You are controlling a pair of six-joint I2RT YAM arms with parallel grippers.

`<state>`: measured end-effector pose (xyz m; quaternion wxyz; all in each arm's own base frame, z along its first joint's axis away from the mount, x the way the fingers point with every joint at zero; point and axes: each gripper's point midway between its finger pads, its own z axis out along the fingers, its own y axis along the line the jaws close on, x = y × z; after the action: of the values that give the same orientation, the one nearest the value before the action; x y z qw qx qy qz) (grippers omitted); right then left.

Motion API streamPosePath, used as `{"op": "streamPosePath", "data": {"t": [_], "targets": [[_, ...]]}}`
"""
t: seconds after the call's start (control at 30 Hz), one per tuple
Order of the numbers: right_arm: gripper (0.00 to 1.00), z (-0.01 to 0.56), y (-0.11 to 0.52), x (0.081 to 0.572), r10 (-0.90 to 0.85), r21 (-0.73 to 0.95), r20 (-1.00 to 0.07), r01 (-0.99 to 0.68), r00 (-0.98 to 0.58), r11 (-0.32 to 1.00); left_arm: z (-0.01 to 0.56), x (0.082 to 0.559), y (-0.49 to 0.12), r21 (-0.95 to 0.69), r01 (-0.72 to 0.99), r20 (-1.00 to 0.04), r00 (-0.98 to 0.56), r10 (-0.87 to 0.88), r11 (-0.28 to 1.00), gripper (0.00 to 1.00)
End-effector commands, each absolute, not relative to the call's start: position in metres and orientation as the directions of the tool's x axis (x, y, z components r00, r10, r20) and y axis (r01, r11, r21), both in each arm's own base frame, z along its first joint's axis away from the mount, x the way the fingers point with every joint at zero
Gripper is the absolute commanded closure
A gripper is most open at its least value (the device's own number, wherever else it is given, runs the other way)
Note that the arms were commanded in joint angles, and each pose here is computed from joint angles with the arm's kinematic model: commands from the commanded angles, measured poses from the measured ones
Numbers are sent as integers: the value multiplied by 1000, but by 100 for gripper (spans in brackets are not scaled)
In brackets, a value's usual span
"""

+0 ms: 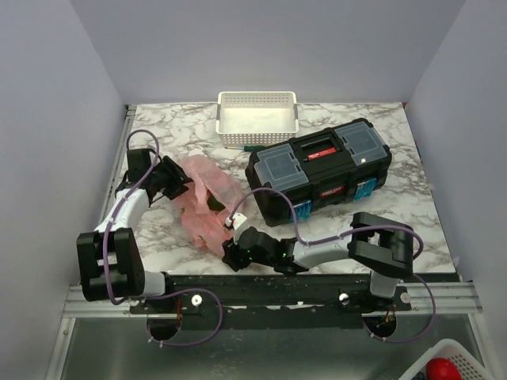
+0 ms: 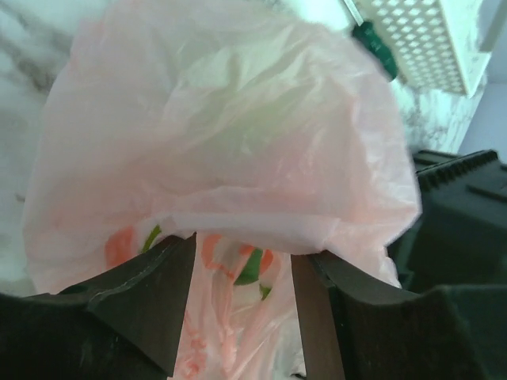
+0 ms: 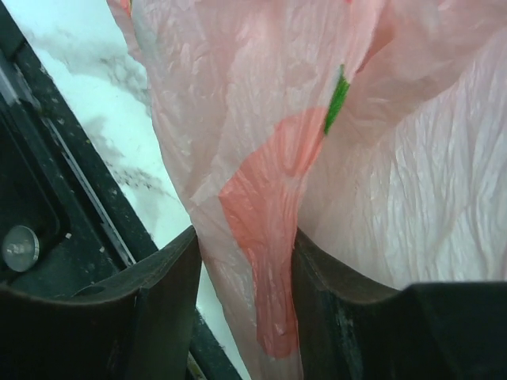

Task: Take the fake fruits out of the plastic bag
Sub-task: Adjust the plastic bag at the center of the board.

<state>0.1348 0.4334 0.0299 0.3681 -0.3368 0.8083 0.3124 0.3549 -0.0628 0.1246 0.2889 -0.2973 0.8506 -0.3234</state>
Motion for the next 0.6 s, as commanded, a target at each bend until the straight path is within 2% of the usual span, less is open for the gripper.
{"op": "streamPosePath", "data": {"t": [0.0,0.23,0.43,0.57], "targets": [[48,77,440,137,-199,322,-835,-750,-512,578,117,324,-71,-726,-297,-293,-683,-670,620,48],[24,145,444,147,-87,348,-875,-745,-475,570,151,288,-74,-703,-166,-416,-692,-590,691,39],[22,173,443,168,-7,356,-889,-703,-457,615,169,256,-88,-707,-75,-462,-704,-540,703,37],[23,178,444,174,11,364,-890,-697,-456,618,189,235,-114,-710,72,-524,-719,-457,700,37]]}}
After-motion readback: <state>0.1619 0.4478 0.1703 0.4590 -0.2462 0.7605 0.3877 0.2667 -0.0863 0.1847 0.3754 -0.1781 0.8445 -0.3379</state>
